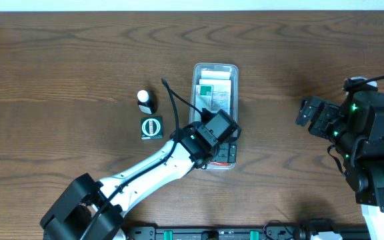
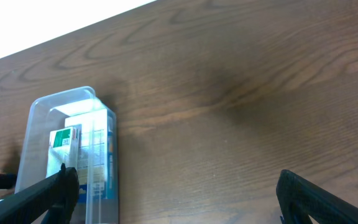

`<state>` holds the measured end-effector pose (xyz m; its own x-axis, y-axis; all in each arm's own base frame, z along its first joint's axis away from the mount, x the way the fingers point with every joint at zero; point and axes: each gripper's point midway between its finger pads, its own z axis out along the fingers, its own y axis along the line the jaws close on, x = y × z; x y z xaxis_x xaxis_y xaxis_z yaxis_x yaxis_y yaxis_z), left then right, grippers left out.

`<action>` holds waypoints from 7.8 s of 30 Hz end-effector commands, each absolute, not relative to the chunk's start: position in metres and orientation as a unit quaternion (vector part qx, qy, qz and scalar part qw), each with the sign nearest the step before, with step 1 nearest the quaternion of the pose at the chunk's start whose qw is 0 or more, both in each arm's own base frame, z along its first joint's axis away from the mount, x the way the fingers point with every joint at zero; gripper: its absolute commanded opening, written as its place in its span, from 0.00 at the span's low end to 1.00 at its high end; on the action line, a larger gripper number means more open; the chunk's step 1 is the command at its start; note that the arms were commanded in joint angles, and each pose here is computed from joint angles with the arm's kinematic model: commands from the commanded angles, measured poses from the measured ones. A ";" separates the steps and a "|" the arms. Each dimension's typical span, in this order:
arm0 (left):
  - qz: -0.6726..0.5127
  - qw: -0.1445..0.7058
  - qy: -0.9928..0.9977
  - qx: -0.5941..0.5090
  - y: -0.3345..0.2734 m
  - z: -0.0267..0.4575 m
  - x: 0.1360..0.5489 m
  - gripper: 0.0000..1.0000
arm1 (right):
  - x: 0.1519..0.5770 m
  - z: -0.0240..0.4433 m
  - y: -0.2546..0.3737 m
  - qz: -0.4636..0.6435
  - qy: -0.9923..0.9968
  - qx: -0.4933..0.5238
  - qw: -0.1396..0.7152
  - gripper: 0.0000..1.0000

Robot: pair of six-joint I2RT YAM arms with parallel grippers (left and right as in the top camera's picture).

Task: Pack container
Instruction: 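Carry the red box into the container's lower end and release, then move the left gripper to the dark bottle and grasp its cap, then carry the bottle over the container, lower it inside and release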

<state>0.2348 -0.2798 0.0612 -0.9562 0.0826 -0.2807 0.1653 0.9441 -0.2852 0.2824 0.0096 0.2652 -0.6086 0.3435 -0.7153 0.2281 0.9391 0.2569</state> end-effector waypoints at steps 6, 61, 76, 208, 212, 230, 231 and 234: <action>-0.202 0.121 0.969 0.074 -0.298 0.070 0.230 0.98 | 0.282 0.267 0.005 0.064 0.892 0.165 0.416 0.99; -0.053 0.224 0.937 0.262 -0.231 0.070 0.294 0.07 | 0.282 0.267 0.005 0.064 0.892 0.165 0.416 0.99; -0.068 0.232 0.969 0.051 -0.221 0.072 0.303 0.06 | 0.282 0.267 0.005 0.064 0.892 0.165 0.416 0.99; -0.144 0.375 0.916 0.028 -0.163 0.243 0.303 0.06 | 0.282 0.267 0.005 0.064 0.892 0.165 0.416 0.99; -0.170 0.366 0.915 0.027 -0.194 0.243 0.285 0.06 | 0.282 0.267 0.005 0.064 0.892 0.165 0.416 0.99; -0.091 0.337 0.937 -0.005 -0.261 0.146 0.307 0.06 | 0.282 0.267 0.005 0.064 0.892 0.165 0.416 0.99; -0.089 0.335 0.938 -0.005 -0.262 0.142 0.308 0.06 | 0.282 0.267 0.005 0.063 0.892 0.165 0.416 0.99; -0.083 0.328 0.941 -0.004 -0.263 0.134 0.308 0.05 | 0.282 0.267 0.005 0.064 0.892 0.165 0.416 0.99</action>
<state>0.3004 -0.2607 0.1241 -0.8078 -0.0270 -0.5888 0.0727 0.9868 -0.1450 0.2824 0.0096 0.2652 -0.6086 0.3435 -0.7153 0.2281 0.9391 0.2569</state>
